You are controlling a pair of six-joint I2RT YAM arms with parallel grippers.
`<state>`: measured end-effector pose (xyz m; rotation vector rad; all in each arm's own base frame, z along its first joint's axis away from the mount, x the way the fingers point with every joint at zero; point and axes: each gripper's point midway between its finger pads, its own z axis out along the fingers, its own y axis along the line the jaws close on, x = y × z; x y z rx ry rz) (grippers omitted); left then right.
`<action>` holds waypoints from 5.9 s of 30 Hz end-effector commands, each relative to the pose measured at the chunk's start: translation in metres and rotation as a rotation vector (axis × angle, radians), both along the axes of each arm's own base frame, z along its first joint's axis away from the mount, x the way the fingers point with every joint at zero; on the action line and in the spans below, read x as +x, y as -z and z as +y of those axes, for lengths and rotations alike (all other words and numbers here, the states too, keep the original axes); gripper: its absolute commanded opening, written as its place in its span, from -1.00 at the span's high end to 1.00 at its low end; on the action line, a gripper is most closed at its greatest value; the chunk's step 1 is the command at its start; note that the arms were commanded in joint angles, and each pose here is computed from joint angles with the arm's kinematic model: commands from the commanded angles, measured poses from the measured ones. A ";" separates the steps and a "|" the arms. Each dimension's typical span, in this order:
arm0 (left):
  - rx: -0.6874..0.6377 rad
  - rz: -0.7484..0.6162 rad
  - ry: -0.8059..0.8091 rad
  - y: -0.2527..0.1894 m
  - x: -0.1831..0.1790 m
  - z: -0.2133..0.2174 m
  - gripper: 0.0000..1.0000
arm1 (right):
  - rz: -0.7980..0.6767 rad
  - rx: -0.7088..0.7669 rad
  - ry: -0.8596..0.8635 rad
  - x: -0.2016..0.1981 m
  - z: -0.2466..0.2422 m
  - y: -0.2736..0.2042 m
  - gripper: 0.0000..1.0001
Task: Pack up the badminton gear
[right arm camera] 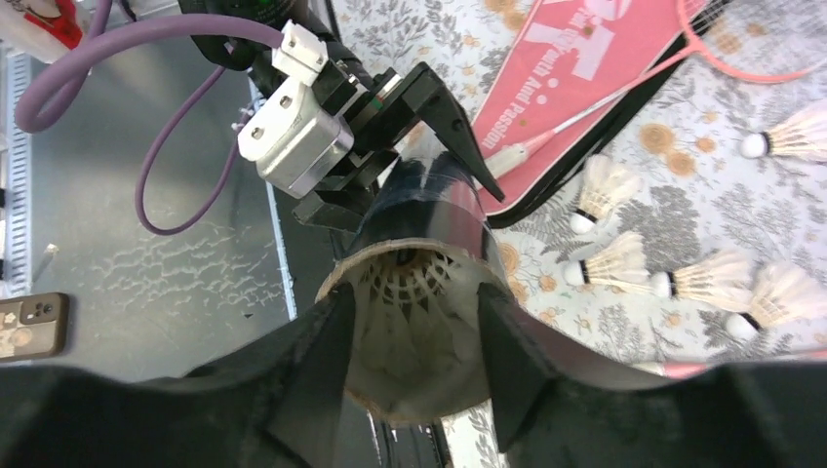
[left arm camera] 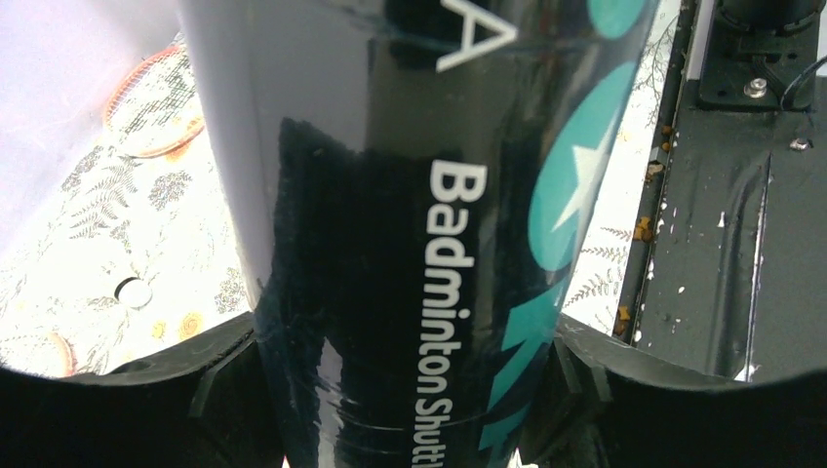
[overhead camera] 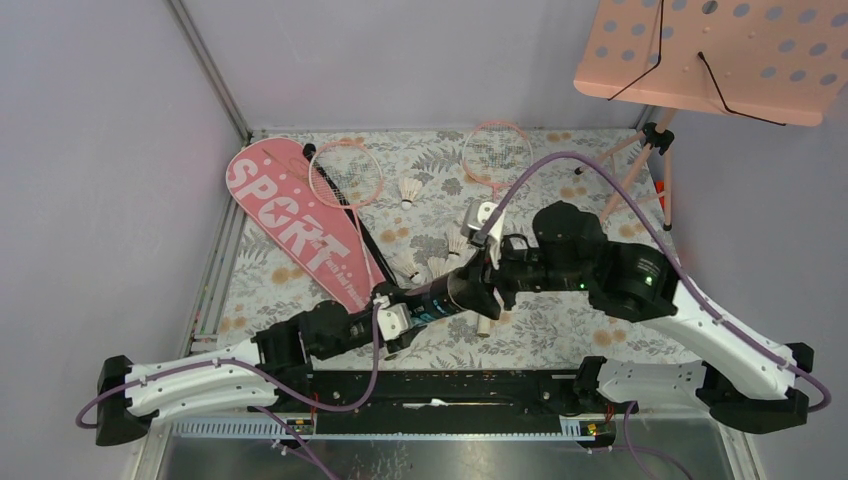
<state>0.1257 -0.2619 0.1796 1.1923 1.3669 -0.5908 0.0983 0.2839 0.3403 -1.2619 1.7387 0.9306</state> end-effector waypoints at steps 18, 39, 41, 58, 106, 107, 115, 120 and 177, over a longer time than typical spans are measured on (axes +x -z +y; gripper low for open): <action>-0.536 0.095 -1.016 -0.078 0.083 0.138 0.73 | -0.308 0.119 0.639 0.090 -0.075 -0.028 -0.99; -0.563 0.195 -1.218 -0.050 0.070 0.193 0.73 | -0.281 -0.507 -0.498 0.152 0.101 0.195 -0.99; -0.555 0.193 -1.221 -0.049 0.070 0.193 0.73 | -0.232 -0.511 -0.505 0.163 0.105 0.200 -0.99; -0.443 0.155 -1.246 -0.038 0.075 0.183 0.72 | 0.073 -0.614 -0.586 0.189 0.108 0.271 -0.87; -0.005 0.010 -0.302 0.001 0.044 0.011 0.74 | -0.316 0.470 0.565 0.088 -0.088 -0.033 0.93; -0.002 0.009 -0.285 0.002 0.042 0.010 0.74 | -0.310 0.481 0.523 0.081 -0.085 -0.038 0.92; -0.001 0.010 -0.253 0.003 0.038 0.006 0.75 | -0.185 0.425 0.267 0.047 -0.052 -0.041 0.96; 0.001 0.011 -0.246 0.003 0.038 0.004 0.74 | -0.100 0.346 0.100 0.028 -0.033 -0.017 0.98; -0.411 0.013 -0.852 -0.059 0.085 0.099 0.70 | 0.013 0.051 0.618 0.131 -0.040 0.082 -0.99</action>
